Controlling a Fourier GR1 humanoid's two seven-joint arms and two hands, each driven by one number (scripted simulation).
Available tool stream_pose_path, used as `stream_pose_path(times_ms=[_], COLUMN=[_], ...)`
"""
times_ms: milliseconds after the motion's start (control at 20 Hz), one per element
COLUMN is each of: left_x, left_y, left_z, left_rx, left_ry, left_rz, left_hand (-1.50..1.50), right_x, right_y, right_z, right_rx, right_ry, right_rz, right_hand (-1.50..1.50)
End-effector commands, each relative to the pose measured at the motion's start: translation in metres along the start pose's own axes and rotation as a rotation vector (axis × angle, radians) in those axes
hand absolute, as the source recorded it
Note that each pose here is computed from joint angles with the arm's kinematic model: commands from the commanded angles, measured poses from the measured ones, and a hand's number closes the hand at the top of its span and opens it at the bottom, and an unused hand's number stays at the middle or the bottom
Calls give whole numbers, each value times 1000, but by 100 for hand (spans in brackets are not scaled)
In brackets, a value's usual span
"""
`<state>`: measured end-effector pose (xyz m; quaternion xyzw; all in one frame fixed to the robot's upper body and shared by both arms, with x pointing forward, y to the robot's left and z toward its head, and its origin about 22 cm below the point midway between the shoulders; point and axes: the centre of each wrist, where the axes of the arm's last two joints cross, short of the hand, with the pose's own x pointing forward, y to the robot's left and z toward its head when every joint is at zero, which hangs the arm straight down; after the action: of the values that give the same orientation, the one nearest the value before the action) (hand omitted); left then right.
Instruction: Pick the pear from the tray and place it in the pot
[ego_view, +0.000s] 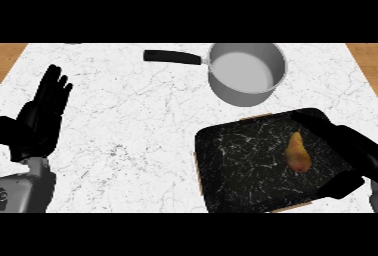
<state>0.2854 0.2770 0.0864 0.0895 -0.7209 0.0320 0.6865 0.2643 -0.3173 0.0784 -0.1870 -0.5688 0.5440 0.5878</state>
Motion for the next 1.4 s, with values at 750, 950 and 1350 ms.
stream_pose_path(times_ms=[750,950,1350], left_x=[-14,8,0], left_y=[19,13,-17], left_z=[-3,-10,-3], left_rx=[-12,10,-81], left_ry=[-2,3,-13], left_rz=[17,5,-7], left_hand=[0,0,0], right_x=[-19,-31,154], right_y=[6,43,88], right_z=[-19,-11,-108], right_rx=[11,43,37], right_ry=[-91,-93,-65], right_rz=[134,140,89], right_hand=[150,150,150])
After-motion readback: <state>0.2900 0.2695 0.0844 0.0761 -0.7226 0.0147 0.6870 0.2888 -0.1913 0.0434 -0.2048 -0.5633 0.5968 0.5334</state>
